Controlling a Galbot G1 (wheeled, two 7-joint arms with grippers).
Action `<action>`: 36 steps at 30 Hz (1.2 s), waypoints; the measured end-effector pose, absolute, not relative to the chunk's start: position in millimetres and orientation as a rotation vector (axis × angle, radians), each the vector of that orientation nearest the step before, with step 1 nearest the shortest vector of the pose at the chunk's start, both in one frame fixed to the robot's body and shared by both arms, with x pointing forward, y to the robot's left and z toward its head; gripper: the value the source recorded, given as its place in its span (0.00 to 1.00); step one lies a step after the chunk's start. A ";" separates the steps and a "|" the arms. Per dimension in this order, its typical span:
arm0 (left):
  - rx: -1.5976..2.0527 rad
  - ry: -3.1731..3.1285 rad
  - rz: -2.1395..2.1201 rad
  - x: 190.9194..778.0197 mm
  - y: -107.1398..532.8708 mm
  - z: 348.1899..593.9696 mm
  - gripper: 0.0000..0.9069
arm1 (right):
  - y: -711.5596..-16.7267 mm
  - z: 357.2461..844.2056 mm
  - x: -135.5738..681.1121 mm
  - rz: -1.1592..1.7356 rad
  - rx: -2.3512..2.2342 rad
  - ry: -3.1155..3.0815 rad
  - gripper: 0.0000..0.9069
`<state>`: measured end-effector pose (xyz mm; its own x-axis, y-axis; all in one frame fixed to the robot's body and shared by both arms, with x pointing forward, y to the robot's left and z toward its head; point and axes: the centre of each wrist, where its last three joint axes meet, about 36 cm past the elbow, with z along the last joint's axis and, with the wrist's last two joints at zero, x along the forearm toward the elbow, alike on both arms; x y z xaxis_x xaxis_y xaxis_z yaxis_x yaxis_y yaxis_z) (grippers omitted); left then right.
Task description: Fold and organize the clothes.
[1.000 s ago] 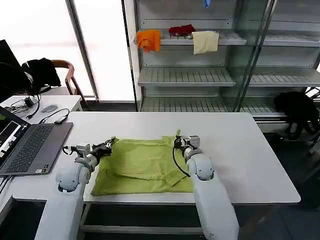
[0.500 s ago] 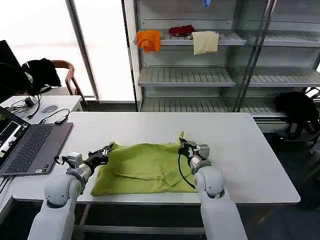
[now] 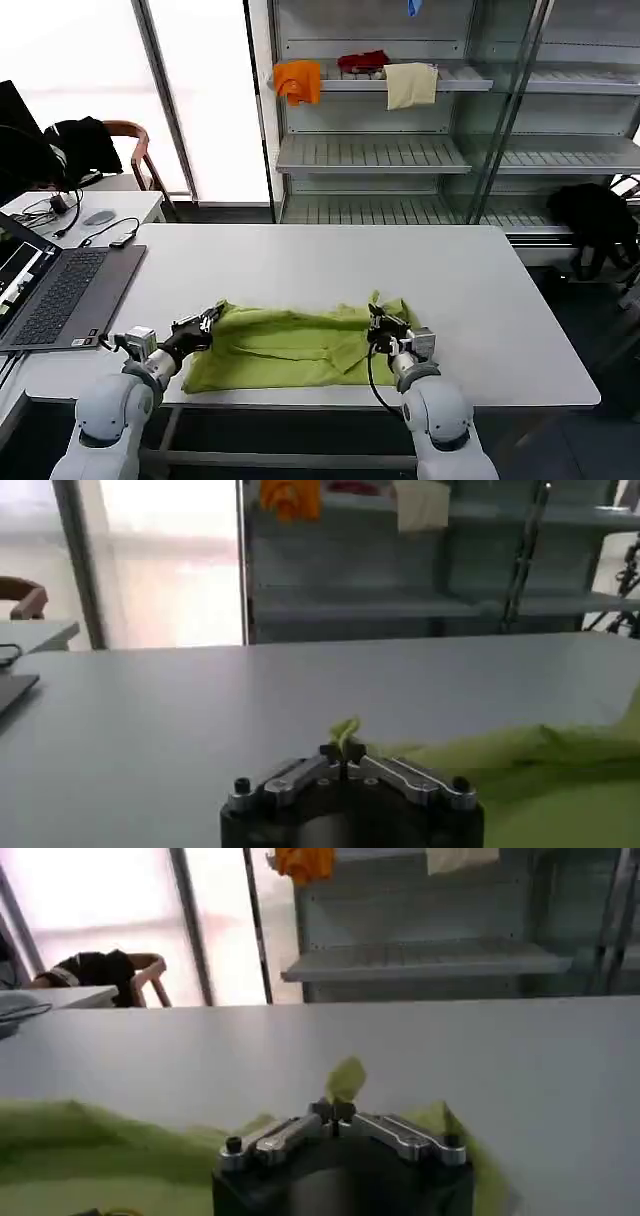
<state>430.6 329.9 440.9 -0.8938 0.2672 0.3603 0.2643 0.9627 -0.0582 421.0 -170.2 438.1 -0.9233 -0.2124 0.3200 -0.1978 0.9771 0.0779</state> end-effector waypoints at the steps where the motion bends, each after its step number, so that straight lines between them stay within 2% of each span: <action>1: -0.385 -2.741 0.011 429.1 330.1 440.9 0.01 | -170.3 437.8 418.5 -0.061 0.297 -2.791 0.00; 7: -0.395 -2.732 0.010 420.5 327.3 438.9 0.04 | -170.2 435.2 407.9 -0.050 0.298 -2.781 0.00; 8: -0.395 -2.731 0.008 419.6 327.0 438.6 0.98 | -170.3 434.7 406.6 -0.047 0.297 -2.779 0.00; 9: -0.394 -2.729 0.006 418.5 326.4 438.1 1.00 | -170.4 434.3 405.2 -0.043 0.297 -2.778 0.00; 10: -0.393 -2.728 0.004 417.6 325.8 437.8 1.00 | -170.4 433.8 403.8 -0.039 0.296 -2.776 0.33; 11: -0.392 -2.727 0.002 416.7 325.4 437.4 1.00 | -170.4 433.1 402.4 -0.034 0.294 -2.775 1.00; 25: -0.356 -2.718 -0.034 411.7 321.8 433.7 1.00 | -179.1 425.7 394.5 0.169 0.165 -2.801 1.00; 36: -0.302 -2.751 -0.024 401.2 319.7 438.5 1.00 | -197.2 444.4 391.5 0.266 0.098 -2.877 1.00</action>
<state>401.2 319.7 438.5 -0.9079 0.2061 0.3650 0.2124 0.9769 -0.0233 391.5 -197.2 444.4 -0.9665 -0.0438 0.2528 -0.0893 0.9811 -0.1716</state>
